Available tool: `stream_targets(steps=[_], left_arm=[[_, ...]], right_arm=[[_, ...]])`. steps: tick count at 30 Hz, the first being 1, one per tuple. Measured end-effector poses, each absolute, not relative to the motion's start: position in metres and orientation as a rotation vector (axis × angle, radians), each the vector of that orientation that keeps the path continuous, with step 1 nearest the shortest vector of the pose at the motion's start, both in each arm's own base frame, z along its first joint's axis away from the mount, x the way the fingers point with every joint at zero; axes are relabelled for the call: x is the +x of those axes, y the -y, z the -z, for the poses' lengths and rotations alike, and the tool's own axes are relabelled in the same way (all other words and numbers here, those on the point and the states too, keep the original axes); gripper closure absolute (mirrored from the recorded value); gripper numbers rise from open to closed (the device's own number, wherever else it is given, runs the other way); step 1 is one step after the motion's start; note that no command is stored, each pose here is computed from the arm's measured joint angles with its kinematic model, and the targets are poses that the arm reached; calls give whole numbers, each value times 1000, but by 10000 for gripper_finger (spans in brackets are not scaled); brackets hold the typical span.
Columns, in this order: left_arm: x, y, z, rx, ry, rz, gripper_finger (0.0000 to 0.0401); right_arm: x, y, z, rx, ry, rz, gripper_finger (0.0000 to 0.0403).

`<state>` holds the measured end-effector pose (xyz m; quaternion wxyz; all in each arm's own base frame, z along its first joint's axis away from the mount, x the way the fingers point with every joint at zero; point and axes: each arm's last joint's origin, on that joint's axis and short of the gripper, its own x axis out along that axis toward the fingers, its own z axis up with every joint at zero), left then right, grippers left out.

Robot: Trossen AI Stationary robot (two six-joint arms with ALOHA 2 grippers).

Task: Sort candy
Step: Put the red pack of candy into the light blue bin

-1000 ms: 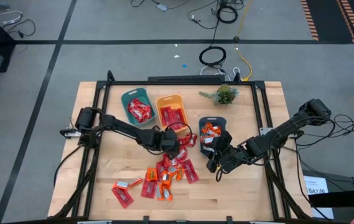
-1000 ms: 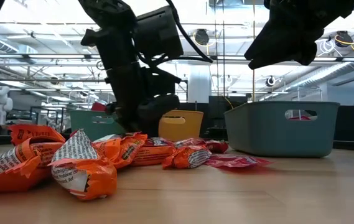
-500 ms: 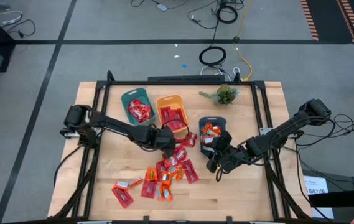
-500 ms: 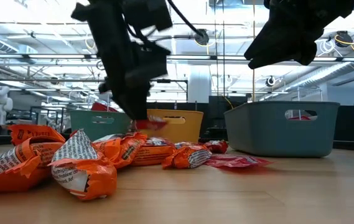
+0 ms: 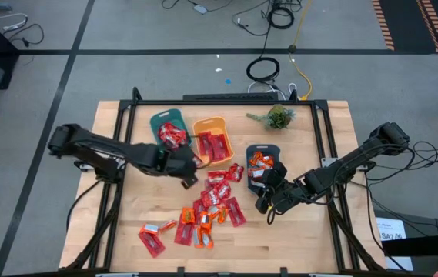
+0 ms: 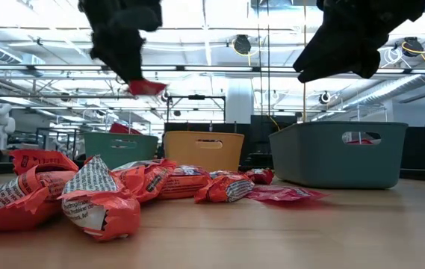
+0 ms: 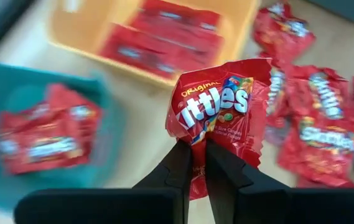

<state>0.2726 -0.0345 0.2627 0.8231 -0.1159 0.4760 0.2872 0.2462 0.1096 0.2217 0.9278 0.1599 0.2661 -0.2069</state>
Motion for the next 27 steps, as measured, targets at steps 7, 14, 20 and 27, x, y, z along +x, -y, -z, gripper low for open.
stream_targets(steps=[7,14,20,27], left_arm=[[237,14,-295,-254,-965,-679,360],[209,-8,-313,-250,-934,-775,360],[200,-33,-318,-279,-903,-904,360],[194,-61,-318,-321,-904,-1019,361]], right_arm=[[246,-110,-222,329,-544,423,255],[246,-110,-222,329,-544,423,255],[246,-110,-222,329,-543,423,255],[246,-110,-222,329,-543,423,255]])
